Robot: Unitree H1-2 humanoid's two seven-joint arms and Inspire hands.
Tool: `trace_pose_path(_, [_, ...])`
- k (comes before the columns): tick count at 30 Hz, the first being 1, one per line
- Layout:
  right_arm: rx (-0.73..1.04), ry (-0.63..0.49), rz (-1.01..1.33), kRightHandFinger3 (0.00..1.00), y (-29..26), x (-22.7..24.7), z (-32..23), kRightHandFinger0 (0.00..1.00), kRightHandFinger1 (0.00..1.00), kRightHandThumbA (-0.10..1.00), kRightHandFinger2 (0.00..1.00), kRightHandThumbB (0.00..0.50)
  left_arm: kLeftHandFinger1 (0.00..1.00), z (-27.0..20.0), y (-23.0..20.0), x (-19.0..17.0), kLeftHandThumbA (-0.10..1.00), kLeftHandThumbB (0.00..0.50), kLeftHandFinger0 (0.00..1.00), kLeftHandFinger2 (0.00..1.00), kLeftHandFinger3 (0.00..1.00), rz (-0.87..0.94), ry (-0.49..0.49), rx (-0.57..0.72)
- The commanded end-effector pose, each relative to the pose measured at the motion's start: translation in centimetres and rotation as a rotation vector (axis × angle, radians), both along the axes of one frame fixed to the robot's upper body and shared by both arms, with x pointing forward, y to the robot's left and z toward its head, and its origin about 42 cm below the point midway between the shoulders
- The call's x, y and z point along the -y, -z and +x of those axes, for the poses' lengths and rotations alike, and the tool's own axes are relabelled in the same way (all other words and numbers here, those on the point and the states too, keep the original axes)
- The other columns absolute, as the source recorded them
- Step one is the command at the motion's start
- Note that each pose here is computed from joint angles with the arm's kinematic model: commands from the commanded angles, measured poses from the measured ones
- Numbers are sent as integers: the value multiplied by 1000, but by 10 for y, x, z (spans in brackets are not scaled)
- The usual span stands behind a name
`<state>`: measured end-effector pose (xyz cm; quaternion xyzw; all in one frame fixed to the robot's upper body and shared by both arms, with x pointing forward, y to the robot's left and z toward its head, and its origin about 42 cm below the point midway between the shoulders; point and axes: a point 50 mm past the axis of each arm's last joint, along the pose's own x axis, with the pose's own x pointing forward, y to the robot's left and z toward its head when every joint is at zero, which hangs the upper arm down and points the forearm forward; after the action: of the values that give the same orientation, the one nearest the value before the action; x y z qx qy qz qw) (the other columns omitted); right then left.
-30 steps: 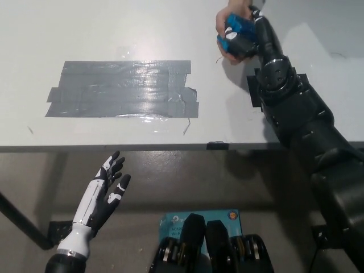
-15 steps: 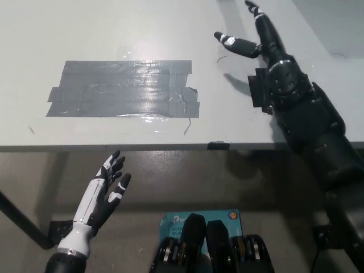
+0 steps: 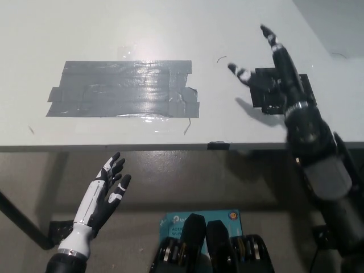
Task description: A rubick's cube is kept in the black marked spot on the table and the robot uses its right arm to pick it up and hands it to a person
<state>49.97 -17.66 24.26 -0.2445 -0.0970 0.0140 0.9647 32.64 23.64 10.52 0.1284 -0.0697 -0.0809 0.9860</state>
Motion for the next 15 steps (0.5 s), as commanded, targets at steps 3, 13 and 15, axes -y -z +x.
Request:
trace_pose_path(3, [574,-113,66,1000,-107,33,-173,1000,1000,910,1000,346,1000,16,-27,-1,768,223,1000,1000,1000,33,40,83])
trace_pose_path(13, [512,-112,227,1000,-53,41,-188,1000,1000,938,1000,164,1000,15,-26,-1,768,221,1000,1000,1000,28,36,77])
trace_pose_path(15, [502,-101,254,1000,-42,41,-186,1000,1000,906,1000,151,1000,15,-25,-1,769,222,1000,1000,1000,26,32,76])
